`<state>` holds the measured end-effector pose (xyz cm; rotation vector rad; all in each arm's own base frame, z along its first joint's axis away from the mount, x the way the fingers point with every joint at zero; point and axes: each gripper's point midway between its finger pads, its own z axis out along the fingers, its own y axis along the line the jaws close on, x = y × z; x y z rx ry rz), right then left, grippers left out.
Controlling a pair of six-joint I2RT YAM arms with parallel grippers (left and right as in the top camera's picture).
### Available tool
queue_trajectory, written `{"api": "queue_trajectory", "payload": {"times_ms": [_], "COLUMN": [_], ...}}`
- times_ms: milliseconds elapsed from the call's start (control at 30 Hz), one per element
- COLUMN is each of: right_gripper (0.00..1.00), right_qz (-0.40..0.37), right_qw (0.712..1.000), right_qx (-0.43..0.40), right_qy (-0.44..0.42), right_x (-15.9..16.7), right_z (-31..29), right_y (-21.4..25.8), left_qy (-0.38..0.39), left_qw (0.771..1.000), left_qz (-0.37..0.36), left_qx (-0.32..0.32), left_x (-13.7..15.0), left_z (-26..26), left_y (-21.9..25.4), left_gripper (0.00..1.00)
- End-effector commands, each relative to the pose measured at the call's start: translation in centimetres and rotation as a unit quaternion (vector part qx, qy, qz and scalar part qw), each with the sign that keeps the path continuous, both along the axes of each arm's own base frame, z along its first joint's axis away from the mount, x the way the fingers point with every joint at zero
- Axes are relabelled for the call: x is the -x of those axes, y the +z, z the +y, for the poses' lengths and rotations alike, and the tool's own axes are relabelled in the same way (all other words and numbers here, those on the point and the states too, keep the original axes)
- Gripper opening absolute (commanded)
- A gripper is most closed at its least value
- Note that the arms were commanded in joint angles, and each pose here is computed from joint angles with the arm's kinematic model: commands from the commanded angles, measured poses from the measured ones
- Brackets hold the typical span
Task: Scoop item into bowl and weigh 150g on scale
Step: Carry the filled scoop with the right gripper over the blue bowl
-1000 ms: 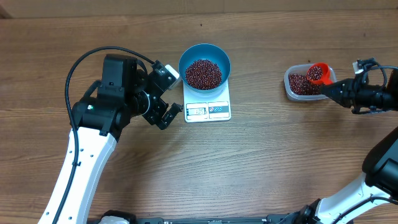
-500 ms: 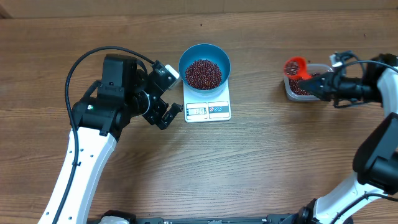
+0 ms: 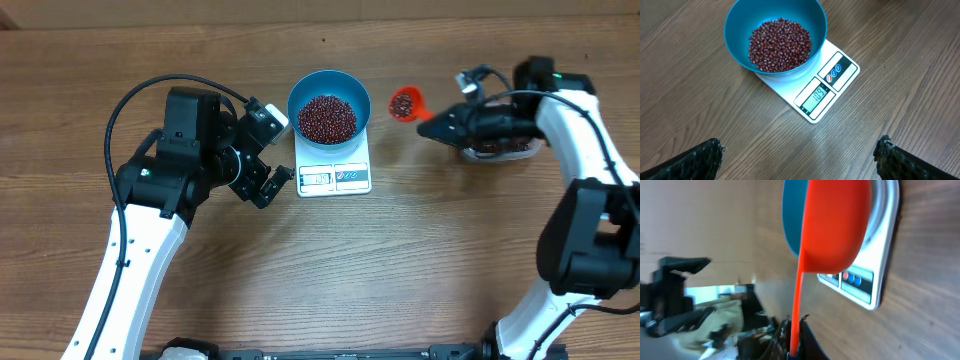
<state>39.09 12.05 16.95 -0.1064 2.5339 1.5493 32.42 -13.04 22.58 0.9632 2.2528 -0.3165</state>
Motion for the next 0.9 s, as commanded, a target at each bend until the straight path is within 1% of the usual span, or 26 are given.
{"api": "queue_trajectory", "payload": {"times_ms": [0,133,233,367,433,533,733,767,867], "right_gripper": [0.04,0.04,0.04,0.04,0.04,0.04,0.04,0.04,0.04], "right_qz": [0.019,-0.008,-0.032,-0.076,-0.099,-0.137,-0.205,-0.214,-0.228], "right_qw": [0.999,0.998,0.991,0.969,0.954,0.924,0.868,0.853,0.832], "right_qx": [0.036,0.069,0.128,0.233,0.28,0.353,0.45,0.475,0.504], "right_qy": [-0.013,-0.011,-0.016,-0.031,-0.038,-0.049,-0.037,-0.037,-0.036], "right_x": [-1.4,-2.7,-3.5,-4.6,-5.0,-5.4,-5.0,-4.7,-4.3], "right_z": [2.2,4.7,5.8,6.6,6.8,7.1,8.7,9.0,9.3], "right_y": [0.6,1.2,1.0,0.8,1.2,2.1,3.4,3.4,3.5], "left_qy": [0.002,0.002,0.002,0.002,0.002,0.002,0.002,0.002,0.002], "left_qw": [1.0,1.0,1.0,1.0,1.0,1.0,1.0,1.0,1.0], "left_qz": [-0.011,-0.011,-0.011,-0.011,-0.011,-0.011,-0.011,-0.011,-0.011], "left_qx": [0.011,0.011,0.011,0.011,0.011,0.011,0.011,0.011,0.011], "left_x": [0.0,0.0,0.0,0.0,0.0,0.0,0.0,0.0,0.0], "left_z": [0.0,0.0,0.0,0.0,0.0,0.0,0.0,0.0,0.0], "left_y": [1.2,1.2,1.2,1.2,1.2,1.2,1.2,1.2,1.2], "left_gripper": [1.0,1.0,0.99,1.0,1.0,1.0,1.0,1.0,1.0]}}
